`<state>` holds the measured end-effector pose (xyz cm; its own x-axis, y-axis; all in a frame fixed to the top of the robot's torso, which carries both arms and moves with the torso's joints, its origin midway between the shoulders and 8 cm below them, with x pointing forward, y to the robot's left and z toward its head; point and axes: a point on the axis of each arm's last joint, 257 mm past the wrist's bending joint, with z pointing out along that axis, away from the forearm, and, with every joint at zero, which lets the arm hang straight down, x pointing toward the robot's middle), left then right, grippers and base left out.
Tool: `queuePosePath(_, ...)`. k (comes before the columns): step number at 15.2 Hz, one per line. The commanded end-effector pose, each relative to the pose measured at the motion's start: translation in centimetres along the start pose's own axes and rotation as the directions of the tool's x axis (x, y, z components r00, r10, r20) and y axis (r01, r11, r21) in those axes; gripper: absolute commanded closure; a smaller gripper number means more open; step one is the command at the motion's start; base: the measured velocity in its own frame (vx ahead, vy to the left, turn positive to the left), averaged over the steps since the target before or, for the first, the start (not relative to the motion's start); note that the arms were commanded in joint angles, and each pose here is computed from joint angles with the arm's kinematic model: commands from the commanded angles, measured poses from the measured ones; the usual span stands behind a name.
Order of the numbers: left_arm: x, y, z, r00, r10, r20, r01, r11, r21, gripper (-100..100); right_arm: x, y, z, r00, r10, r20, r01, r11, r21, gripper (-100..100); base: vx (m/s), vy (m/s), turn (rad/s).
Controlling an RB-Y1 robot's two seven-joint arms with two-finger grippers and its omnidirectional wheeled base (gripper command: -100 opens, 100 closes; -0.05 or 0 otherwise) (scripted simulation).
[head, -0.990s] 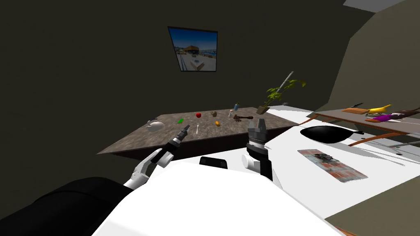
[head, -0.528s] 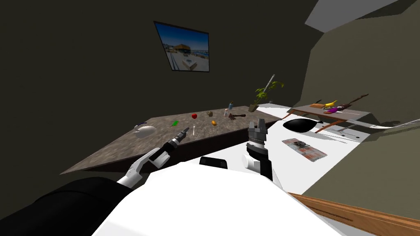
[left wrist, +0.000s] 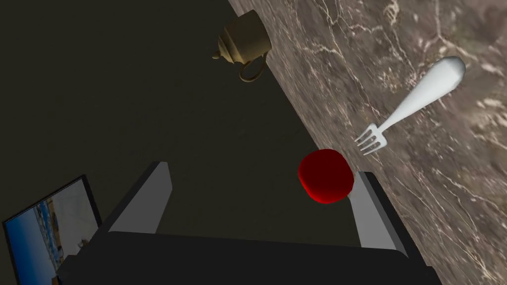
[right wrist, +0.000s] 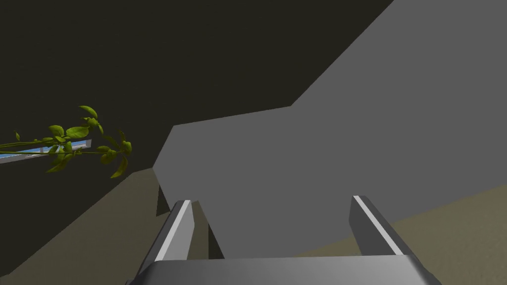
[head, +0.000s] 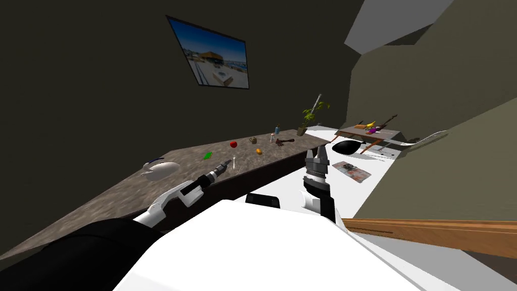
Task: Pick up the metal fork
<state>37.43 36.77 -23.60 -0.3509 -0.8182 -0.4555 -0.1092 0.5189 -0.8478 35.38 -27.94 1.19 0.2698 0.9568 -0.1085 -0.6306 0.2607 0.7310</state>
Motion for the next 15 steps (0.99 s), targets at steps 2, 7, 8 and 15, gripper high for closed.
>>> queuePosePath(2, -0.5, 1.3, -0.5, 0.999, 0.022, -0.028, -0.024, 0.998, -0.052, -100, 0.0, 0.0, 0.0, 1.000, 0.000, 0.000, 0.000, 1.000, 0.000, 0, -0.011, 0.009, -0.204)
queuePosePath(7, -1.6, 5.2, -1.7, 0.997, 0.025, -0.066, -0.037, 0.983, -0.180, -100, 0.0, 0.0, 0.0, 1.000, 0.000, 0.000, 0.000, 1.000, 0.000, 0, -0.010, 0.008, -0.249)
queuePosePath(8, -1.8, 5.2, -1.8, 0.997, 0.037, -0.073, -0.050, 0.982, -0.182, -100, 0.0, 0.0, 0.0, 1.000, 0.000, 0.000, 0.000, 1.000, 0.000, 0, -0.010, 0.011, -0.097)
queuePosePath(15, -3.9, 10.7, -4.5, 0.994, 0.029, -0.110, -0.068, 0.927, -0.369, -100, 0.0, 0.0, 0.0, 1.000, 0.000, 0.000, 0.000, 1.000, 0.000, 0, -0.007, 0.007, -0.222)
